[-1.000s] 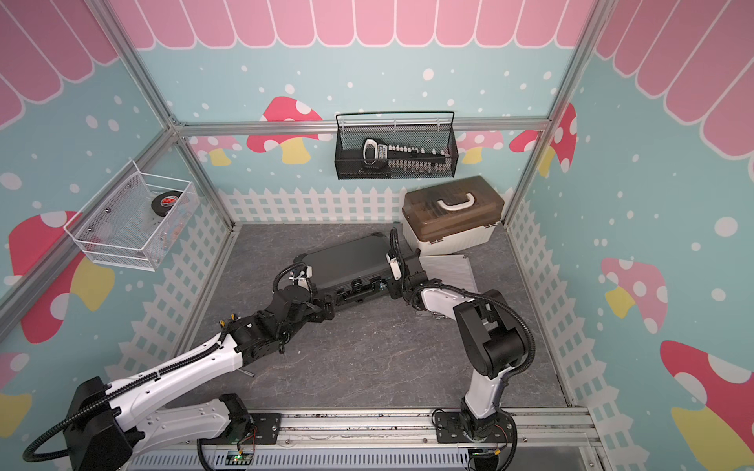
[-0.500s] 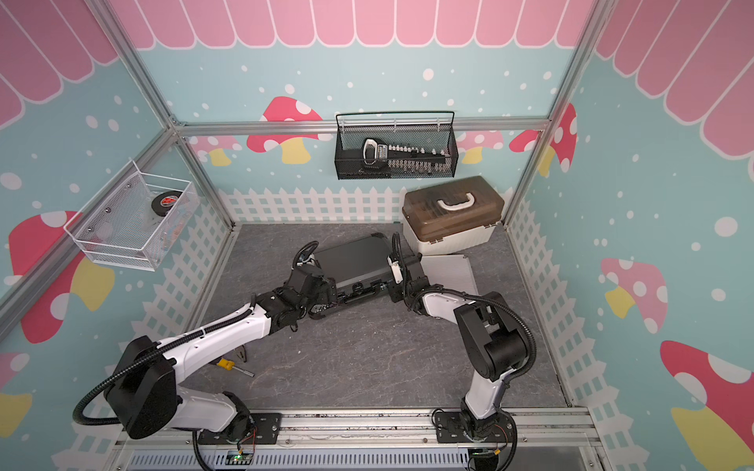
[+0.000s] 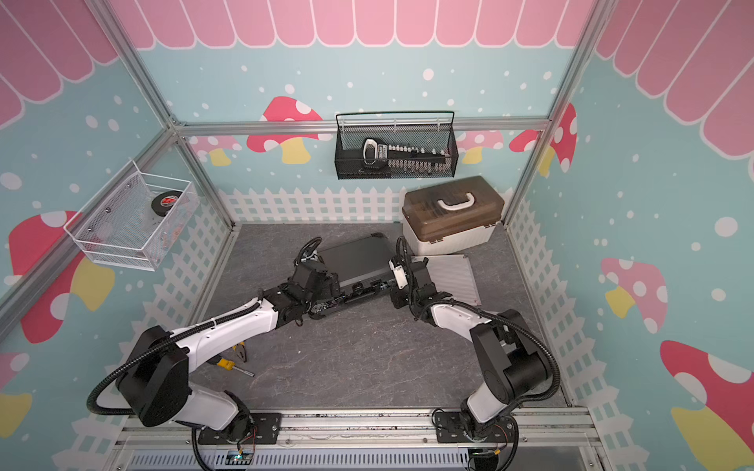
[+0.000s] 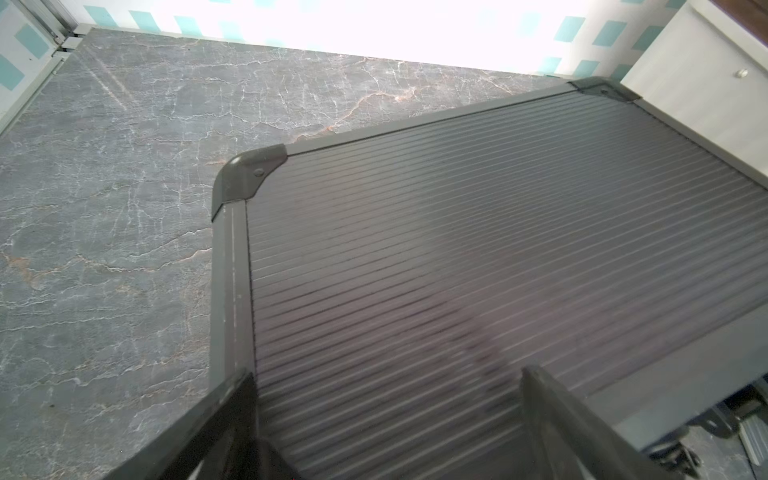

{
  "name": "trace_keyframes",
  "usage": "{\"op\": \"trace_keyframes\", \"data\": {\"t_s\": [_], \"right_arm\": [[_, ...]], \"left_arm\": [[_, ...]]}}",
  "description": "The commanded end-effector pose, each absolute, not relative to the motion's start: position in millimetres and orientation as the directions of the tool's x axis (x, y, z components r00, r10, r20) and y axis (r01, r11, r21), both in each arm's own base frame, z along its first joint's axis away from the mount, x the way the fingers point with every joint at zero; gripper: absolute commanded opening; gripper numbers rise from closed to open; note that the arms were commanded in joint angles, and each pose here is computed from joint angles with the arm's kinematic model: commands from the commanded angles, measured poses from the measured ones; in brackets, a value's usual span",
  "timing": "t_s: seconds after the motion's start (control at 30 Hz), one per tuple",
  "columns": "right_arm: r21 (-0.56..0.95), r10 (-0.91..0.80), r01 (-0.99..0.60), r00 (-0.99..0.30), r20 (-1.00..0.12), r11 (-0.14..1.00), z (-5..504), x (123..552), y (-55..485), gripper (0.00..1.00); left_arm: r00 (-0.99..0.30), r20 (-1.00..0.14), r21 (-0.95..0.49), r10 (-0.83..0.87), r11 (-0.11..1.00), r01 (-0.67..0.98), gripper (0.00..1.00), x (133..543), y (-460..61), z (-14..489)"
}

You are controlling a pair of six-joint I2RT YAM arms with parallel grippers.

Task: Close the poker set cases
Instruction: Close the lid of the poker set case, then adjust the poker set case at the center of the board.

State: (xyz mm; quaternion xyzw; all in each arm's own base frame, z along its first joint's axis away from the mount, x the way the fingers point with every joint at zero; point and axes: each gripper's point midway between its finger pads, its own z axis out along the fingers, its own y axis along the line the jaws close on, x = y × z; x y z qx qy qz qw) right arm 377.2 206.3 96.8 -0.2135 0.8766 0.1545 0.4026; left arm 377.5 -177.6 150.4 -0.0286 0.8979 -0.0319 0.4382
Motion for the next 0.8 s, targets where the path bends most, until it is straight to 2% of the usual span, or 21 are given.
{"op": "trace_keyframes", "data": {"t_s": [0.0, 0.2, 0.43, 0.63, 0.77], "right_arm": [[0.15, -0.256, -0.558, -0.582, -0.772, 0.816, 98, 363, 220, 0.25], [0.237, -0.187, -0.604, -0.555, -0.811, 0.761, 106, 359, 243, 0.36], [0.304, -0.102, -0.598, -0.549, -0.83, 0.741, 110, 371, 256, 0.41], [0.343, -0.061, -0.593, -0.555, -0.83, 0.729, 107, 382, 268, 0.4], [0.353, -0.049, -0.589, -0.557, -0.829, 0.727, 105, 387, 275, 0.32]], "left_arm": [[-0.673, -0.738, -0.083, -0.055, 0.997, 0.01, 0.99, 369, -185, 131], [-0.669, -0.741, -0.088, -0.053, 0.996, 0.019, 0.99, 370, -188, 132], [-0.669, -0.741, -0.093, -0.056, 0.996, 0.019, 0.99, 369, -188, 133], [-0.668, -0.742, -0.092, -0.056, 0.996, 0.019, 0.99, 369, -187, 133], [-0.671, -0.739, -0.09, -0.052, 0.996, 0.022, 0.99, 368, -187, 132]]}}
